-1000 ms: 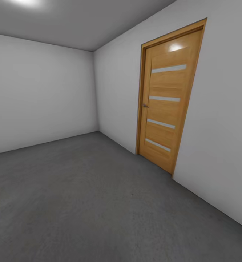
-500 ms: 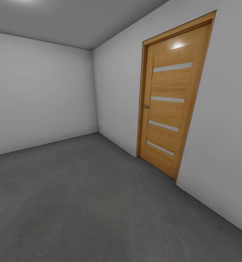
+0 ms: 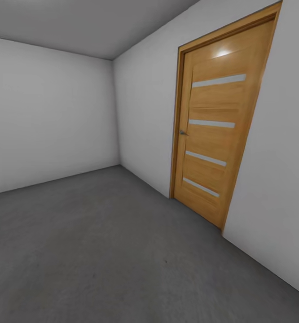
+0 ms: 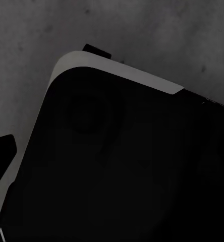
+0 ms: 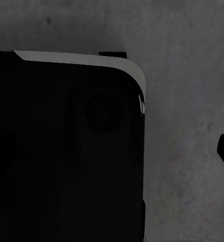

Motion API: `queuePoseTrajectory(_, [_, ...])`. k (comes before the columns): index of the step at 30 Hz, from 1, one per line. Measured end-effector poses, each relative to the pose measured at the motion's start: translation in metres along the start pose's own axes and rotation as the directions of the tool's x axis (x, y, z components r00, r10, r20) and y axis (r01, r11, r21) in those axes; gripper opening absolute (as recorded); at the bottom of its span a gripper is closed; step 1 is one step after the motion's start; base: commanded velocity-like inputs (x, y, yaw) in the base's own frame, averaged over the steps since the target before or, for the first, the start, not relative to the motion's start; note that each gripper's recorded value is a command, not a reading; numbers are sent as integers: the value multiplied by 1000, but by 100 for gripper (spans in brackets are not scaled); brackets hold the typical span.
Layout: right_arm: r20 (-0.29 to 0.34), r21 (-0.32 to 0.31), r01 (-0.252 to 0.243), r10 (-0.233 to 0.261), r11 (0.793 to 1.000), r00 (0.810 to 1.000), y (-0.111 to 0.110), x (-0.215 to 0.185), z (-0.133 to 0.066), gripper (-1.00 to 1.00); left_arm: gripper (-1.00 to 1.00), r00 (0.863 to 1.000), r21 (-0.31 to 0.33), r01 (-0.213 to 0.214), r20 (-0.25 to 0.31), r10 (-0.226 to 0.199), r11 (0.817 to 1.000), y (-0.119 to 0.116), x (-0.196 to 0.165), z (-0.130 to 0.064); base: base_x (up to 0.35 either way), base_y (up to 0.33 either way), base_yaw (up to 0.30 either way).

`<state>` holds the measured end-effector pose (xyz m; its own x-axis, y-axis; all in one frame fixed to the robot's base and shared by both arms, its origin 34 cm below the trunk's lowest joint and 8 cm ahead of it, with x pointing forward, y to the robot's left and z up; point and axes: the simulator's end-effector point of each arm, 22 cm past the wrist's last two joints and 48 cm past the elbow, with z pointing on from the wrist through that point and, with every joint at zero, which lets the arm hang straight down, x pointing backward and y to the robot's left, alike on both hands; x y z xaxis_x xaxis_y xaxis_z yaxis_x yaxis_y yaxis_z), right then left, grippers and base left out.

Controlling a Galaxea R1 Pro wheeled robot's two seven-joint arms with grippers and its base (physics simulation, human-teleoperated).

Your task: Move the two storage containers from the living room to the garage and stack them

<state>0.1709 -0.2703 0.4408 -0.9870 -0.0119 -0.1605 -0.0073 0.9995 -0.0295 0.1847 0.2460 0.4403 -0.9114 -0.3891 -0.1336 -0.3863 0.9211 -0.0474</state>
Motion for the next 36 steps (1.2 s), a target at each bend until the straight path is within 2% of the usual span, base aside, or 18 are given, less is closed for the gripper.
queuePoseTrajectory(18, [0,0,0,0,1000,1000,0,0,0,100,100,1000,0,0,0,0,1000,0,0,0,324,0,-5])
queuePoseTrajectory(36, [0,-1,0,0,1000,1000,1,0,0,100,100,1000,-1,0,0,0,1000,0,0,0,324,0,-225])
